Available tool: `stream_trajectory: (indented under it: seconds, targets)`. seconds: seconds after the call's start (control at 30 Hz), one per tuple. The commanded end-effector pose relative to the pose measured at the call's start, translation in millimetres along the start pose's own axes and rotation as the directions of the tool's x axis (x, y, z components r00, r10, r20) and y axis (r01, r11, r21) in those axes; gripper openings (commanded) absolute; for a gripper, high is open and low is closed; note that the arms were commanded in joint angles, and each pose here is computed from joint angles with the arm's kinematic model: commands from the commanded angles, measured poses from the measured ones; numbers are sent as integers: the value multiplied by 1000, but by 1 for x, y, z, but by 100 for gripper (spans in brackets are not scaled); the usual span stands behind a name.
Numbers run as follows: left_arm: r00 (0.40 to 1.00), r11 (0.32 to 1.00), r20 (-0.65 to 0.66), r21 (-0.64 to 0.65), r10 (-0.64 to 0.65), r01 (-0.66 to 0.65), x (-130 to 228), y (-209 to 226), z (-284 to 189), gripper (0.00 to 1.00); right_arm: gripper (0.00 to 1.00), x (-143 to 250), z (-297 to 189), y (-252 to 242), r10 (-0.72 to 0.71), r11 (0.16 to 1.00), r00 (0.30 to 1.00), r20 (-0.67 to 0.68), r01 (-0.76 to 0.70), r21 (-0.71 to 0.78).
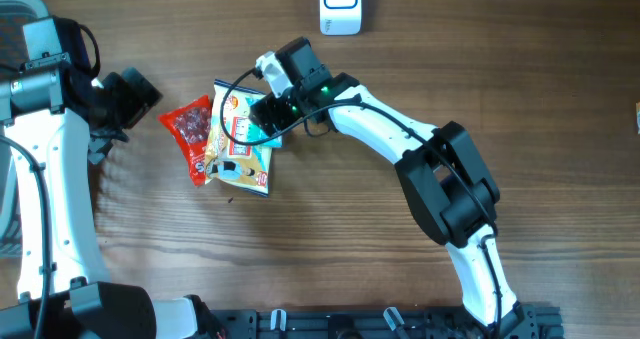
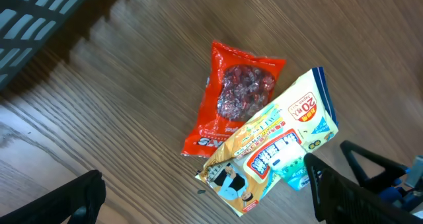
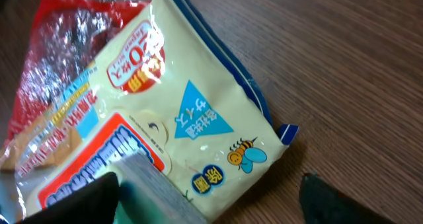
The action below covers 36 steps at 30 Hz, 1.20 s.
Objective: Scan the item barcode
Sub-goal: 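Reach the right gripper to the teal tissue pack and grasp it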
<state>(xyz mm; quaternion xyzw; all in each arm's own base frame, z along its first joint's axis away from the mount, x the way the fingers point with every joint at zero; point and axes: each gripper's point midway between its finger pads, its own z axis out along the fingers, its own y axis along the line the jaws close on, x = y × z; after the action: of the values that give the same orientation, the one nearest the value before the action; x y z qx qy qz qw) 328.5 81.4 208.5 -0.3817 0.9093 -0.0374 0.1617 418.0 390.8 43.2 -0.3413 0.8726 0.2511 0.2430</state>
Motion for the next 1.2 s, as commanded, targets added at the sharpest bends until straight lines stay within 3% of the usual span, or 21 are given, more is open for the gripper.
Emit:
stream_trajectory:
  seconds: [0.0, 0.23, 0.43, 0.5, 0.6, 0.67, 0.77, 0.8, 0.87, 0.9, 1.03, 1.17]
  targets:
    - [1000, 1000, -5, 5, -12, 12, 0, 0, 1, 100, 81, 16, 7, 7, -26, 998, 999, -48, 23, -66]
    - [1000, 1000, -5, 5, -12, 12, 0, 0, 1, 100, 83, 47, 0, 12, 106, 991, 977, -185, -119, -65]
    - [1000, 1000, -5, 5, -12, 12, 0, 0, 1, 100, 88, 50, -41, 31, 159, 980, 954, -256, -183, -76]
    - [1000, 1000, -5, 5, -12, 12, 0, 0, 1, 100, 99, 33, -68, 35, 143, 986, 966, -215, -157, -49]
    - [1000, 1000, -5, 5, -12, 12, 0, 0, 1, 100, 99, -2, -89, 26, 71, 997, 994, -82, -69, 28]
    - [1000, 1000, -5, 5, -12, 12, 0, 0, 1, 100, 95, -35, -93, 24, -39, 998, 998, 44, 37, 45]
    - [1000, 1000, -5, 5, -12, 12, 0, 0, 1, 100, 65, -51, -82, 29, -120, 993, 986, 119, 121, 0]
    - [1000, 1000, -5, 5, -12, 12, 0, 0, 1, 100, 65, -51, -75, 35, -145, 987, 981, 129, 152, -44]
    - [1000, 1000, -5, 5, -12, 12, 0, 0, 1, 100, 79, -38, -58, 47, -203, 965, 972, 116, 219, -145]
    - [1000, 1000, -5, 5, -12, 12, 0, 0, 1, 100, 80, -29, -48, 47, -196, 962, 976, 96, 211, -172]
    - [1000, 1000, -5, 5, -12, 12, 0, 0, 1, 100, 80, 3, -12, 34, -185, 964, 983, 14, 184, -190]
    - [1000, 1000, -5, 5, -12, 12, 0, 0, 1, 100, 74, 17, -6, 31, -168, 967, 985, -37, 157, -198]
